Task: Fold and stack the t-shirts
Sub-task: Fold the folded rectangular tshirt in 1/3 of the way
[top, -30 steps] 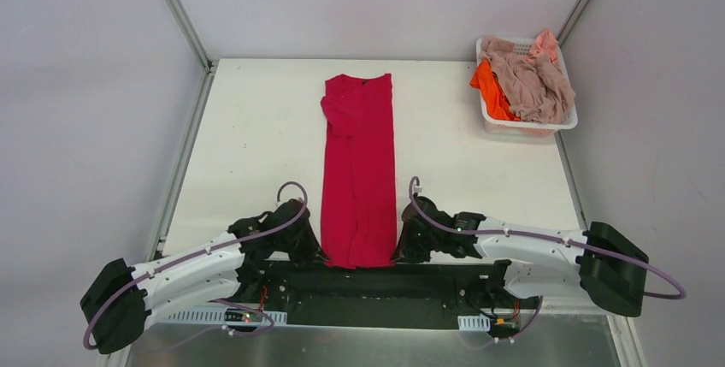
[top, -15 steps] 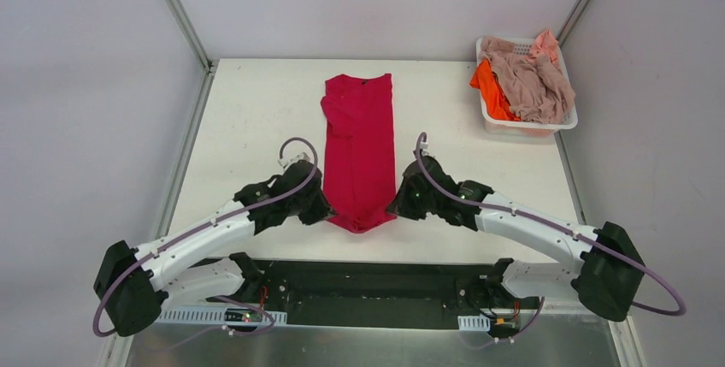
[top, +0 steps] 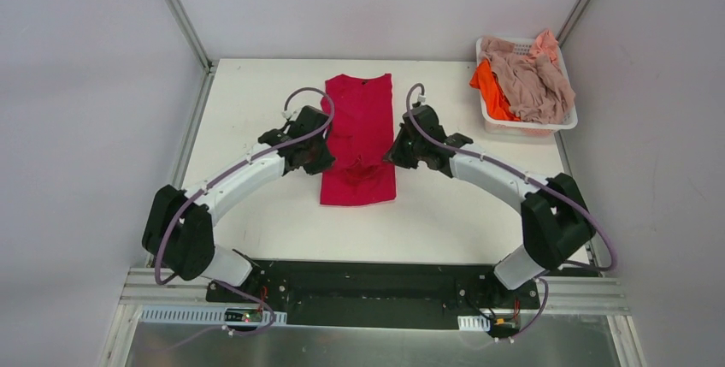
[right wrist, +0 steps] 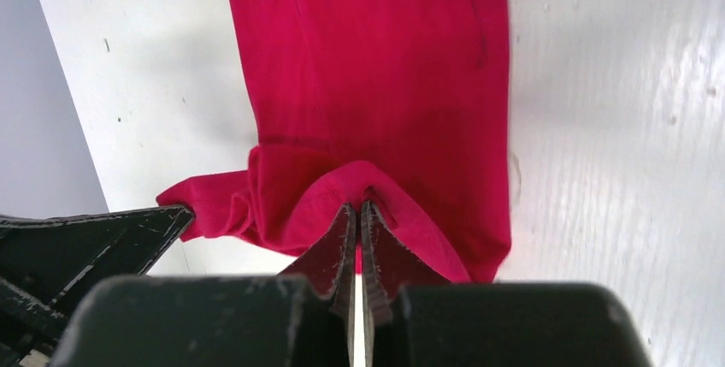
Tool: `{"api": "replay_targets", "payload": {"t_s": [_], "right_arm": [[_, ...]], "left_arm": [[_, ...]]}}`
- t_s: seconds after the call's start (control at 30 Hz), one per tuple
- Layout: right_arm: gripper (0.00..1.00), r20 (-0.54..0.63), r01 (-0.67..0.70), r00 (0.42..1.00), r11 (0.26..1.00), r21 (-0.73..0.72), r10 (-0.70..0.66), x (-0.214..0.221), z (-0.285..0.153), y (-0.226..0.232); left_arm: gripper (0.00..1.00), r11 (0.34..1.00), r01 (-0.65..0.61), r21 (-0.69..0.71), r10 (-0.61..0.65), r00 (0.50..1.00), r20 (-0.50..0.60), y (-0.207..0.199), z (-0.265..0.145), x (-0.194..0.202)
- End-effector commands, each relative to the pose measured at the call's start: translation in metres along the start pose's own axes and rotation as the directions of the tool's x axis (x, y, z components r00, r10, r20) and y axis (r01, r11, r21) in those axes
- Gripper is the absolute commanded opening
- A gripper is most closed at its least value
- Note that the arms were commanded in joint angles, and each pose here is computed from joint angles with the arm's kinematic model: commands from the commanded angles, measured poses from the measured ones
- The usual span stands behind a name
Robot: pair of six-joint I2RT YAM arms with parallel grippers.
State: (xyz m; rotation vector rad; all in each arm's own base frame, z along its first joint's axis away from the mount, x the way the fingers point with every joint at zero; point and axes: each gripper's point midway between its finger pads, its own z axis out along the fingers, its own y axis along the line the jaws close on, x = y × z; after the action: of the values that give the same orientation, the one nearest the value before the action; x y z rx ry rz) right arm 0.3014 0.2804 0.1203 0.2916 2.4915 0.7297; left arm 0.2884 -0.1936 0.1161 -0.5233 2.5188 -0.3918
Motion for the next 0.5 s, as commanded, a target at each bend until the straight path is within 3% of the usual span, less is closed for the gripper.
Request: {"api": "replay_targets", "payload": {"t_s": [0.0,0.47], "right_arm": [[0.0,0.03,0.022,0.999,0.998,-0.06,-0.02,-0.03,0.012,0.018],[0.0,0.032,-0.034,0.999,0.998,-0.045,0.035,-0.076,0.059,-0.001]], "left_arm": [[0.0,0.998,-0.051,-0.044,0.052,0.998,0.036,-0.001,0.013,-0.031],[0.0,0.992,-0.096,-0.088,0.094,0.995,-0.026,-0.008,0.072,-0.069]]}}
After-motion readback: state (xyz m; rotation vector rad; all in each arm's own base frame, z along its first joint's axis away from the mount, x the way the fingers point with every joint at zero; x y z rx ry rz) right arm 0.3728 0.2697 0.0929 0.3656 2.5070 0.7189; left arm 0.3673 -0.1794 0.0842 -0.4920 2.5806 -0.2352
